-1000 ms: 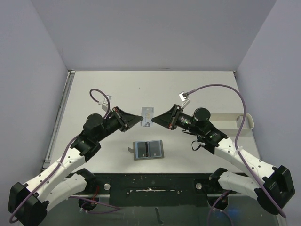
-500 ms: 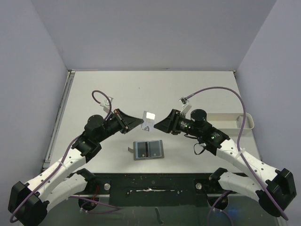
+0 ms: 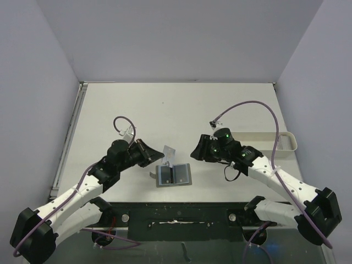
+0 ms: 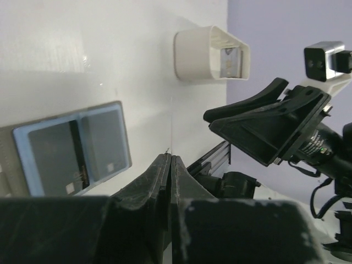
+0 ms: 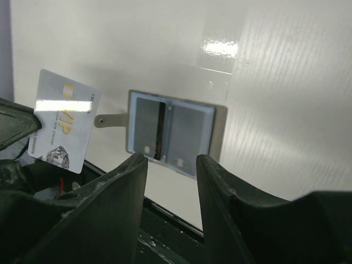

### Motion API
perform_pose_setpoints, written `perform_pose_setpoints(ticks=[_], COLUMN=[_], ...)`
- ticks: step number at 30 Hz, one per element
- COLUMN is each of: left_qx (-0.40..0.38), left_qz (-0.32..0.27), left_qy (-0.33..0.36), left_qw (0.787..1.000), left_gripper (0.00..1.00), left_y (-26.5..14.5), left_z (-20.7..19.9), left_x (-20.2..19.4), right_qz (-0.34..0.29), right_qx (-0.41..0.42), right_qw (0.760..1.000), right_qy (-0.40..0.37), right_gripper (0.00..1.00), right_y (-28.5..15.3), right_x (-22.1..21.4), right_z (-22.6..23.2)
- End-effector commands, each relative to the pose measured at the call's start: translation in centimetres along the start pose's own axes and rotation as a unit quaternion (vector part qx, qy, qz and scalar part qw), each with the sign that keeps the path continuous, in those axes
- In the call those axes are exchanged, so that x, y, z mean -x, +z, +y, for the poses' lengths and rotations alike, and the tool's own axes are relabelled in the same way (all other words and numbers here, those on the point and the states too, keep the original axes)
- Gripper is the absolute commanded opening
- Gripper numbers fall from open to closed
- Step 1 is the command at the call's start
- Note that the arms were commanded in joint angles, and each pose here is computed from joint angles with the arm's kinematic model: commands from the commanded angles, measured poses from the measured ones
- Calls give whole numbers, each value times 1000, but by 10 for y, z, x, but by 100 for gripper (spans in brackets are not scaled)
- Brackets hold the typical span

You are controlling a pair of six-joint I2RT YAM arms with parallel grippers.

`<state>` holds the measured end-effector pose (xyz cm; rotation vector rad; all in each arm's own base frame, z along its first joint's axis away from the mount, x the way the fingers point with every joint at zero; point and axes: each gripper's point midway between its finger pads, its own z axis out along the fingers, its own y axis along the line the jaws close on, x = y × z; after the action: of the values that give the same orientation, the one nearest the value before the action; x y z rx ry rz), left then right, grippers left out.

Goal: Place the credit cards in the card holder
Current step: Insert the credit card into the card holder.

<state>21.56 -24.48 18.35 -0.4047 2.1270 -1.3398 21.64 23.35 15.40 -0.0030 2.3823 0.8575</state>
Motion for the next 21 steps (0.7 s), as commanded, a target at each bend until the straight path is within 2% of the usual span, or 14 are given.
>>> perform_pose_setpoints(ticks=[1, 10, 21], left_qx=[6, 40, 65], left_qz=[5, 20, 29], left_qy=[-3, -12, -20], left_qw=[1000, 999, 997], left_gripper=[0, 0, 0], left_y=[8, 19, 25], left_z=[11, 40, 66], left_x=[-7, -30, -46], right_qz=[5, 53, 107], right_qx=[-38, -46, -42], right_qw=[999, 997, 992], right_qy=[-34, -39, -57], right_gripper=[41, 35, 33], right_y=[12, 46, 81], right_x=[5, -17, -48], right_z=[-9, -18, -13])
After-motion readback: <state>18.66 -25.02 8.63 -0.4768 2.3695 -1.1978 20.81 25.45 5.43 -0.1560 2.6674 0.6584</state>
